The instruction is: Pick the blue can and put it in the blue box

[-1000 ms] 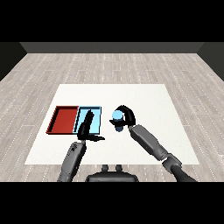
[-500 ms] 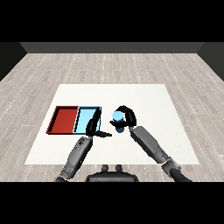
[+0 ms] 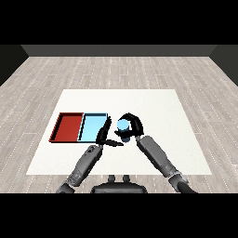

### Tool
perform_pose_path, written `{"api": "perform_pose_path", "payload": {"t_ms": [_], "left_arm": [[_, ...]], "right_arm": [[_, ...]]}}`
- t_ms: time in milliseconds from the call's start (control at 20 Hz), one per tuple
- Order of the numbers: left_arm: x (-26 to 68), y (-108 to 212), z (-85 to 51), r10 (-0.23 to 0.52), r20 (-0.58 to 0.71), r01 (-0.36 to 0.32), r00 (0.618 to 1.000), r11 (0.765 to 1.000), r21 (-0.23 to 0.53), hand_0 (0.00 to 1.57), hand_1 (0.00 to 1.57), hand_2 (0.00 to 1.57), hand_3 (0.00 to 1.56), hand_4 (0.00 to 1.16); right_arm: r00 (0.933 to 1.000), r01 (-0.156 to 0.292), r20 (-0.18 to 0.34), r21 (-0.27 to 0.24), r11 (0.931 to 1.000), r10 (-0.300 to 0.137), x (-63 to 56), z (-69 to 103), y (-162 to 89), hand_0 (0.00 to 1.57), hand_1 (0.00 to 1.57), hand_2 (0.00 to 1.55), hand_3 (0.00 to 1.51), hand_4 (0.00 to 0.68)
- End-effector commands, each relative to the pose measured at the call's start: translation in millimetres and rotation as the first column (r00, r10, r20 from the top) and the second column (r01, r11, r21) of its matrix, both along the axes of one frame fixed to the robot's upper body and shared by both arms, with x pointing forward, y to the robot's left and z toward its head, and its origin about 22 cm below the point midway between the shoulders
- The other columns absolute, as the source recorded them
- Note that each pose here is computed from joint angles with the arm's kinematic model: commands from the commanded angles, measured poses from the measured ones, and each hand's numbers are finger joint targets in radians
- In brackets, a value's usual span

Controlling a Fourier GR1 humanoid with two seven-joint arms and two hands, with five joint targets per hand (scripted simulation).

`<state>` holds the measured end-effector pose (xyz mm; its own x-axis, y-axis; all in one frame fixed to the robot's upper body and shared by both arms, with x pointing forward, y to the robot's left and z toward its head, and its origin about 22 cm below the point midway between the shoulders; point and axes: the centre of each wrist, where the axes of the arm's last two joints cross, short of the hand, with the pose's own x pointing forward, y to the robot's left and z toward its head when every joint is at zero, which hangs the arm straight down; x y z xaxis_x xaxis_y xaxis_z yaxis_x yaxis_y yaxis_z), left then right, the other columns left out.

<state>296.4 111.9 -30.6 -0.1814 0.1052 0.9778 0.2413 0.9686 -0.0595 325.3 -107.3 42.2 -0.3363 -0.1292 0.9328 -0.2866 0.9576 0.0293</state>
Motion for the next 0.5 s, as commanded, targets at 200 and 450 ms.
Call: {"api": "perform_pose_path", "payload": {"t_ms": [200, 450], "left_arm": [[6.0, -17.7, 4.0, -0.028, -0.034, 0.029, 0.999, 0.999, 0.015, 0.00, 0.00, 0.00, 0.00, 0.00], [-6.4, -21.7, 4.6, -0.033, -0.018, 0.032, 0.999, 0.999, -0.021, 0.00, 0.00, 0.00, 0.00, 0.00]], "right_arm": [[0.9994, -0.036, 0.002, 0.027, 0.9990, 0.035, -3.7, -1.3, 14.9, 1.40, 1.40, 1.46, 1.42, 0.681], [0.9993, -0.030, 0.022, -0.018, 0.9994, 0.030, -2.9, 12.5, 17.6, 1.40, 1.40, 1.43, 1.40, 0.657]]}}
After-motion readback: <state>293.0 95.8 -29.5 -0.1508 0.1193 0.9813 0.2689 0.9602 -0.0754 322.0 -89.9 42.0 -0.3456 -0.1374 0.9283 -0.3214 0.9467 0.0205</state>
